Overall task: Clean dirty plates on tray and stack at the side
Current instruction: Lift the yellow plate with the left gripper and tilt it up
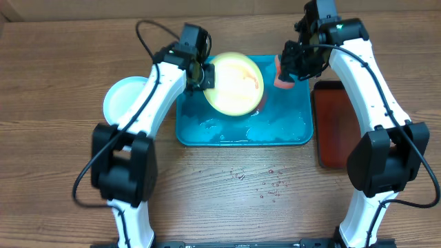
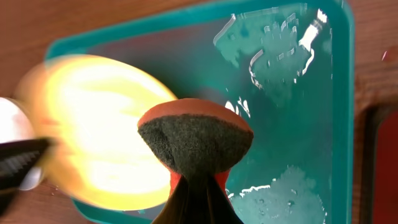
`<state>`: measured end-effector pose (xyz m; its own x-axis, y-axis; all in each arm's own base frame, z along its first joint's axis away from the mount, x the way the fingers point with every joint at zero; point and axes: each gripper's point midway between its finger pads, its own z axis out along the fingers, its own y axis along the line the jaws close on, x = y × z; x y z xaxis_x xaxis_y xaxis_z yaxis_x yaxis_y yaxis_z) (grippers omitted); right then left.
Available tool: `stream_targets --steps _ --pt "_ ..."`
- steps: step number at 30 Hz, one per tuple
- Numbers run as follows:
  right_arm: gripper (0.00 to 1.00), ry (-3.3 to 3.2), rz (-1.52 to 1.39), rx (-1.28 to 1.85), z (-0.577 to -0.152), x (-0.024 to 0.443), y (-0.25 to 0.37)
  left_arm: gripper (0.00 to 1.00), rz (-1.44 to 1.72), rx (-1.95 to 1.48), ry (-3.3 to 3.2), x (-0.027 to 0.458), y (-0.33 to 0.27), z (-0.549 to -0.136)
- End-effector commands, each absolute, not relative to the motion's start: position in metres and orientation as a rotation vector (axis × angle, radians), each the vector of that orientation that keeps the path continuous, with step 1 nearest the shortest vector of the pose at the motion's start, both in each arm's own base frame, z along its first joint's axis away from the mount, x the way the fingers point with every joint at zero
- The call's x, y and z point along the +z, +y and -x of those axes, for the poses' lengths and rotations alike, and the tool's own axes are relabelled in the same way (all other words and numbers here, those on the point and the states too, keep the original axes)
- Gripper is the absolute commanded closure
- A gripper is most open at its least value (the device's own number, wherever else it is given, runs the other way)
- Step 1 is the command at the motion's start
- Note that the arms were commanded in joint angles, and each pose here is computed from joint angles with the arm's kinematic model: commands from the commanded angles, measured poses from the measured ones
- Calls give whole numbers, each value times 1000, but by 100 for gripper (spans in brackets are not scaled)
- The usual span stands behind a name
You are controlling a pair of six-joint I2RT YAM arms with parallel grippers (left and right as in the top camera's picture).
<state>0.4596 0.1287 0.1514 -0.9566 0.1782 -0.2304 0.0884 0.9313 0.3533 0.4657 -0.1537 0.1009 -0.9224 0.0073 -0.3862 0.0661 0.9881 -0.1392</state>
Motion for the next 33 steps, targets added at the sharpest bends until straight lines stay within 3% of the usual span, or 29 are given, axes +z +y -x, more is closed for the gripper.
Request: stream_targets --steps 1,7,17,21,33 --pt "96 2877 -269 488 -453 121 132 96 -229 26 2491 189 -130 -482" --pt "96 2865 -252 503 -454 94 141 95 -312 304 2412 206 -103 -488" --pt "96 2814 -212 531 -460 83 160 96 -116 773 2208 247 -87 -480" --pt "96 2798 -201 536 -463 84 163 96 85 831 2097 264 -88 -469" --pt "96 2802 -203 532 -463 84 162 96 108 956 1938 292 -113 -449"
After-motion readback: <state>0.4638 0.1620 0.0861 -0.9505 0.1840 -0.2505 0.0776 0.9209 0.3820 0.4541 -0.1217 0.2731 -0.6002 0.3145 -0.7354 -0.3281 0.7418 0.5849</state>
